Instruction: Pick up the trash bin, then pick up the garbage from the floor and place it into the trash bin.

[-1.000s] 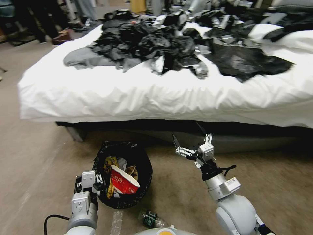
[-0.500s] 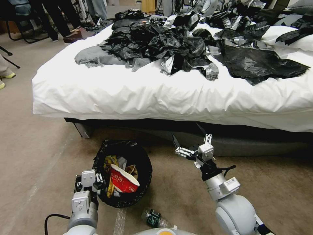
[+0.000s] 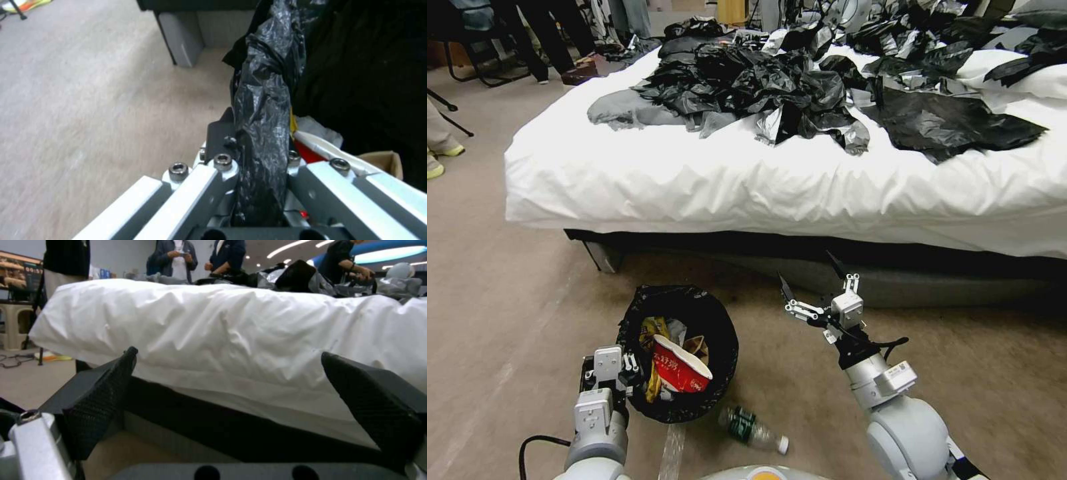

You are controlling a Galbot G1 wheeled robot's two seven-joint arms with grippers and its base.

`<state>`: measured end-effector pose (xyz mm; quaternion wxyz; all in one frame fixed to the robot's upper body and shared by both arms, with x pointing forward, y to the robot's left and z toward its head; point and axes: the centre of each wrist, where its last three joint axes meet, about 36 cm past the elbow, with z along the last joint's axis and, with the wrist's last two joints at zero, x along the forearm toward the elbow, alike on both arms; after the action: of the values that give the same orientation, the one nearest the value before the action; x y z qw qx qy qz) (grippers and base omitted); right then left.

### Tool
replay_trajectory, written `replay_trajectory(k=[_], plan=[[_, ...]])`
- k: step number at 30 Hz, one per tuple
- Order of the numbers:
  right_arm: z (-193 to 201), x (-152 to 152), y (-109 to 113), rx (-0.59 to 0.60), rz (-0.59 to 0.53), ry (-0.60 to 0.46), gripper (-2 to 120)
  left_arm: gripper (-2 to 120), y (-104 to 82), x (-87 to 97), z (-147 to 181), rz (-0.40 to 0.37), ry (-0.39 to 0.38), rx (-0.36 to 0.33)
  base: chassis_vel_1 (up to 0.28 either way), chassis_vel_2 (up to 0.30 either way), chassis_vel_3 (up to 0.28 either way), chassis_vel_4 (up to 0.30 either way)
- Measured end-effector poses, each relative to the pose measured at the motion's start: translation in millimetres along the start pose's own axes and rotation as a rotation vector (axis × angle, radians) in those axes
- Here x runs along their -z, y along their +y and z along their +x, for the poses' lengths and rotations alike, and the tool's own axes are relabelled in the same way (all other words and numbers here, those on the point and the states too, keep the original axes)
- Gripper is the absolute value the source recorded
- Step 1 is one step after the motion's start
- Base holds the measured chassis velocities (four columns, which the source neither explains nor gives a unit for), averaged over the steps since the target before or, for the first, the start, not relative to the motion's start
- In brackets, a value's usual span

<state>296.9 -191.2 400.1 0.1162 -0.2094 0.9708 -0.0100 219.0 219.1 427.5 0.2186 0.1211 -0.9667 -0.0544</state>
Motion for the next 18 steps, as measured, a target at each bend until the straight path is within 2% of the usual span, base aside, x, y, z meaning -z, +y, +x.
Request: replay_trajectory(k=[13, 18], plan=[[-0.4, -0.6, -0.3, 0.001, 0.001, -0.011, 100, 1, -0.1, -0.1, 1.1, -0.002, 0.002, -0.001, 0.274, -0.275, -0.26, 0.278], [-0.4, -0.6, -0.9, 0.002, 0.003, -0.014, 100, 1, 0.0, 0.4, 1.2, -0.002, 0.0, -0.001, 0.106, -0.089, -0.098, 0.109]])
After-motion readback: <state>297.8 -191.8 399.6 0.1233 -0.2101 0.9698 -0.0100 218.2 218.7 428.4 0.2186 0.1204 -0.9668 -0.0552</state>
